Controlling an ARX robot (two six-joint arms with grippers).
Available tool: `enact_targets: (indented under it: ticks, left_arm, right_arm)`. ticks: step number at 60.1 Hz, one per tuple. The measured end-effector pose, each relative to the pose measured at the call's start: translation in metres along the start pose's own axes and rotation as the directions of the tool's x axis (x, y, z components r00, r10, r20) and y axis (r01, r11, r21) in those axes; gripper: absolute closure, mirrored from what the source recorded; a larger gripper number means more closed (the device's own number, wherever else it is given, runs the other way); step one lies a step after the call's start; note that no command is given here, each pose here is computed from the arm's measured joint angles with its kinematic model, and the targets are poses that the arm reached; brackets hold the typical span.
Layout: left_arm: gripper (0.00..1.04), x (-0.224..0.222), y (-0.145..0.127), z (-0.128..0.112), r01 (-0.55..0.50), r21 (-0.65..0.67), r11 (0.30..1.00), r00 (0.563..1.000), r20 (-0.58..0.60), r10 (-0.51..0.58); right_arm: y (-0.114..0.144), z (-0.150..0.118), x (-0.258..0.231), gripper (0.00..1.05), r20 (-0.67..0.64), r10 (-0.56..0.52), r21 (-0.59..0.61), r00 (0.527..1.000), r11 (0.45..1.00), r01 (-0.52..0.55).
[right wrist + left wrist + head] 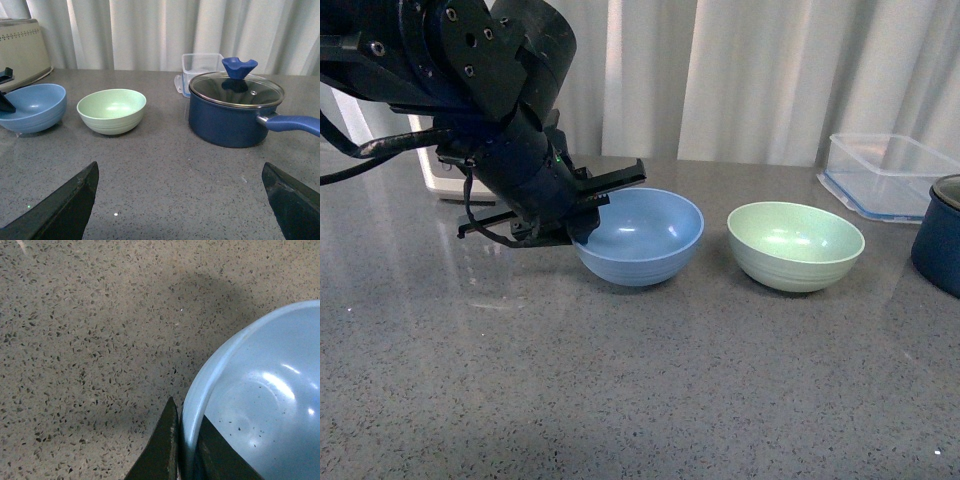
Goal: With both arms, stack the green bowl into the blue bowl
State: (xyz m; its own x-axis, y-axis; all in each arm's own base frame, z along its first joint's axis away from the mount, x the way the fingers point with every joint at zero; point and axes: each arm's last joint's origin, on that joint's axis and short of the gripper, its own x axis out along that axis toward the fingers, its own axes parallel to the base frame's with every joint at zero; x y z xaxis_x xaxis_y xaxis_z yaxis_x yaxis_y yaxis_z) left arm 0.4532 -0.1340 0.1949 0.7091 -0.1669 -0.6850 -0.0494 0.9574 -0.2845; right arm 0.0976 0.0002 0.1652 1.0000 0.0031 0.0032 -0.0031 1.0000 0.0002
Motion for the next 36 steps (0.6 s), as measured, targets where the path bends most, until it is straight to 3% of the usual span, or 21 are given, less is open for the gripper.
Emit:
enact_targets:
  ticks: [19,36]
  left_arm:
    - [1.00,0.011,-0.016,-0.001,-0.001,0.014,1.000,1.000,-0.012,0.001]
    - [0.57,0.011,-0.017,0.000,0.012,0.014,1.000,1.000,-0.012,-0.012]
  right_arm:
    - [0.000,0.000,0.000,0.10,0.000,0.000,0.000,1.000,1.000,0.000]
    - [0.000,0.000,0.000,0.10,0.000,0.000,0.000,1.000,1.000,0.000]
